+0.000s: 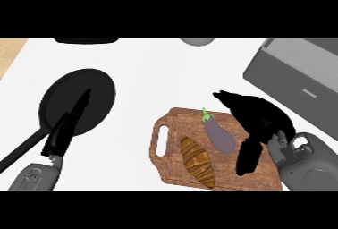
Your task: Pick the eggplant from the cutting board and place it in the cardboard box
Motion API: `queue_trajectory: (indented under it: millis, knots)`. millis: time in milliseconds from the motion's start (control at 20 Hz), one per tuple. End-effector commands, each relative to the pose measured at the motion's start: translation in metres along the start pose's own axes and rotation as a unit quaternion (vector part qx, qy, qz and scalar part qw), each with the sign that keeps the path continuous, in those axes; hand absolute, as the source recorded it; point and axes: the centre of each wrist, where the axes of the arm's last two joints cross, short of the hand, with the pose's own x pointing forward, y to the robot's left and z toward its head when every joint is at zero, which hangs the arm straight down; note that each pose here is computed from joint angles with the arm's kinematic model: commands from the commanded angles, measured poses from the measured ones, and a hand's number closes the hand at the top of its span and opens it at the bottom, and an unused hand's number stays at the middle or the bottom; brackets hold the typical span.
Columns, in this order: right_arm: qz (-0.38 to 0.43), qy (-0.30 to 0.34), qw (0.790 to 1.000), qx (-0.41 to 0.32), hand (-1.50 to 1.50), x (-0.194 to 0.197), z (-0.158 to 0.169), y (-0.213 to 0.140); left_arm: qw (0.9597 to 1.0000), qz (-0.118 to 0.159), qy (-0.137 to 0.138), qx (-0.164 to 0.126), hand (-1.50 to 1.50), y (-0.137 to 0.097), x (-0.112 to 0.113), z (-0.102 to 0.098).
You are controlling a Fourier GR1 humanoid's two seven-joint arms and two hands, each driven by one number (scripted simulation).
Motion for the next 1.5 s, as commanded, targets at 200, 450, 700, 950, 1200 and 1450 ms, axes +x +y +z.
queue_trajectory:
  millis: [200, 450, 700, 950, 1200, 1450]
  knots:
    - [0.039, 0.030, 0.998, -0.029, -1.50, 0.004, -0.020, 0.008, 1.0000, -0.007, -0.004, 0.002, 0.00, -0.021, 0.000, 0.001]
    - [0.060, 0.019, 0.998, -0.022, -1.50, 0.003, -0.035, 0.034, 1.0000, 0.004, -0.004, 0.006, 0.00, 0.019, -0.007, -0.006]
    - [0.062, 0.034, 0.997, 0.014, -1.50, 0.002, -0.024, 0.040, 1.0000, -0.001, 0.002, -0.004, 0.00, 0.005, 0.005, 0.003]
    - [0.061, 0.044, 0.997, 0.007, -1.50, 0.010, -0.044, 0.043, 1.0000, 0.001, -0.002, 0.000, 0.00, 0.002, 0.013, 0.014]
    - [0.071, 0.045, 0.996, 0.012, -1.50, 0.023, -0.064, 0.065, 1.0000, -0.002, 0.005, 0.003, 0.00, 0.000, -0.004, -0.007]
    - [0.064, 0.036, 0.997, 0.022, -1.50, 0.016, -0.063, 0.073, 0.9999, -0.009, -0.001, 0.009, 0.00, 0.008, -0.004, -0.016]
